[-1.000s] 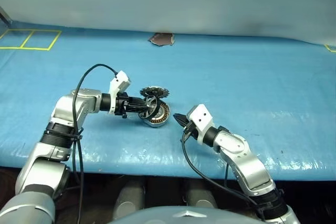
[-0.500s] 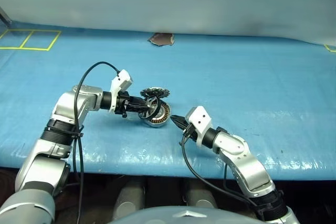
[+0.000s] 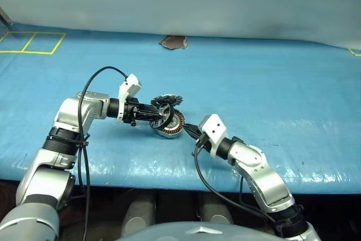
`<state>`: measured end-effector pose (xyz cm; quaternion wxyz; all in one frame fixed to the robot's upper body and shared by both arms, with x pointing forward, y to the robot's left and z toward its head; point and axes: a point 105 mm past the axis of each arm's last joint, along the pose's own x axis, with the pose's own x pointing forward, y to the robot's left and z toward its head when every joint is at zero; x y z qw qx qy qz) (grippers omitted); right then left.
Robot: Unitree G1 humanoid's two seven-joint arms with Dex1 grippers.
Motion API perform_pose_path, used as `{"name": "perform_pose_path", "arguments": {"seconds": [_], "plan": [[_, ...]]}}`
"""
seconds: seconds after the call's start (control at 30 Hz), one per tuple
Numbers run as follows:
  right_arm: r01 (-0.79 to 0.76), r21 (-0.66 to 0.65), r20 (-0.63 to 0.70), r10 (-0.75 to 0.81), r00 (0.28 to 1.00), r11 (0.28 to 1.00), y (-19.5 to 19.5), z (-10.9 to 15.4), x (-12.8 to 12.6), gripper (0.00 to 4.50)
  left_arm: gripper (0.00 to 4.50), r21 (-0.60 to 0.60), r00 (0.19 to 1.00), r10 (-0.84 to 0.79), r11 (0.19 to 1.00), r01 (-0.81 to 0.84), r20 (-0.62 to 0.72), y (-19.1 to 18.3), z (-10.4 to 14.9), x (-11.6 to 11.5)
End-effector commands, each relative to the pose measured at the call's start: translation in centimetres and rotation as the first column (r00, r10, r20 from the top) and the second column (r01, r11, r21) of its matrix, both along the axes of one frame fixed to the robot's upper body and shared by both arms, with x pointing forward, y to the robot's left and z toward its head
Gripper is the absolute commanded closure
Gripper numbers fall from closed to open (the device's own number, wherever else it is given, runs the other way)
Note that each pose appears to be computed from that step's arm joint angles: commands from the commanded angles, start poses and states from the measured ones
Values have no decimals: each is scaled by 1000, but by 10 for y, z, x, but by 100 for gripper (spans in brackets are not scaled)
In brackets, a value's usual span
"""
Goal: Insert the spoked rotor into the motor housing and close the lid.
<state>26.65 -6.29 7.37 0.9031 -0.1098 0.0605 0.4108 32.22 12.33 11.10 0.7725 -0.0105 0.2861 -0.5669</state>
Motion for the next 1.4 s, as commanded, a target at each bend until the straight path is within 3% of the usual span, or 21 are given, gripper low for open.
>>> {"name": "perform_pose_path", "arguments": {"seconds": [0.03,0.37,0.77,1.37,1.4], "plan": [[-5,22,43,4,999,1000,1,10,0,450,274,-60,999,-16,998,19,44,0,22,0],[-4,15,45,4,999,1000,1,10,1,450,274,-50,999,1,999,1,40,6,21,-4],[1,9,40,-1,999,1000,1,8,-1,450,274,-51,997,18,999,-15,71,-10,16,8],[7,15,35,-7,999,1000,3,7,-1,450,274,72,996,-36,997,30,87,-13,-4,8],[7,15,35,-8,999,1000,3,7,-1,450,254,76,995,-39,997,33,90,-13,-5,8]]}}
